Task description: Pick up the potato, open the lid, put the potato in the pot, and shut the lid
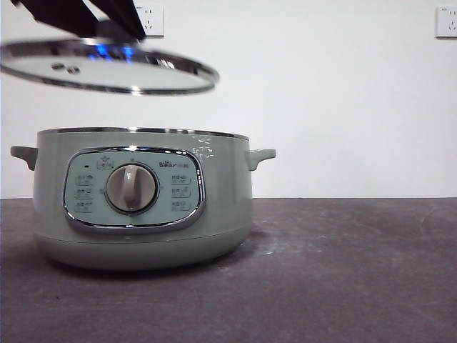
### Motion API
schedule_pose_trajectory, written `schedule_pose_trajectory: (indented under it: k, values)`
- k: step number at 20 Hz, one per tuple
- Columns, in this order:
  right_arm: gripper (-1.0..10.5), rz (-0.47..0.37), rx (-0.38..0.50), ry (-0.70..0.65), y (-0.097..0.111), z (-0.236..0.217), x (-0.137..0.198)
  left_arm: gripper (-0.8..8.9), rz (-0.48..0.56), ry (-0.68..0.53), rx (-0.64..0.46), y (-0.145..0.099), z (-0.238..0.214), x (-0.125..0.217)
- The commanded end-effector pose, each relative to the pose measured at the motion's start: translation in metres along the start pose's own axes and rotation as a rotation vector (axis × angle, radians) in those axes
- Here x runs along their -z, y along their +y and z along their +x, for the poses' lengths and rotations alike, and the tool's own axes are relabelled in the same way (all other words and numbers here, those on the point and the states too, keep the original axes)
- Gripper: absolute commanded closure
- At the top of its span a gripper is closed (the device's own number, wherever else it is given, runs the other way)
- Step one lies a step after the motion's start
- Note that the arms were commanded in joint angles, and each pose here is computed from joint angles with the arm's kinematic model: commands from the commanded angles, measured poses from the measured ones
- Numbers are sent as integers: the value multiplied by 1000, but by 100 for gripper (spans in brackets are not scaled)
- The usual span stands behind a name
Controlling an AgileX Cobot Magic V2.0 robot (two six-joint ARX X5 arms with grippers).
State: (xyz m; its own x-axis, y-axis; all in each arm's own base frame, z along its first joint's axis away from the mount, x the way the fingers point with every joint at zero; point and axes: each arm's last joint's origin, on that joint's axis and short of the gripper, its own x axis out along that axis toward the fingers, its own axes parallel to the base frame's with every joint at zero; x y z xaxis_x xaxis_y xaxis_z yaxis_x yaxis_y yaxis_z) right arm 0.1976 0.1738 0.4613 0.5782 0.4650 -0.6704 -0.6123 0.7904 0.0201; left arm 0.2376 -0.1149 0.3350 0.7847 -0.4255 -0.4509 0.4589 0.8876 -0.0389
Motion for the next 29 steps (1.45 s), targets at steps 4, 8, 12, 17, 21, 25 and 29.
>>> schedule_pose_trajectory:
  k: [4, 8, 12, 17, 21, 25, 29]
  values:
    - [541, -3, 48, 16, -2, -15, 8, 822, -50, -28, 42, -7, 32, -1]
    - [541, -4, 54, 31, -2, -16, 10, 822, -45, 10, 49, -10, 49, 6]
    - [541, -5, 55, 45, -2, -16, 11, 822, -46, 66, 44, -10, 64, 15]
    - [541, -5, 55, 45, -2, -16, 11, 822, -48, 140, 39, -9, 64, 23]
    - [541, -5, 55, 45, -2, -16, 11, 782, -48, 165, 34, -9, 64, 25]
    - [541, -5, 55, 54, -3, -16, 12, 370, -48, 157, 33, -9, 64, 24]
    - [541, -11, 55, 62, -3, -16, 13, 370, -48, 131, 34, -9, 58, 20]
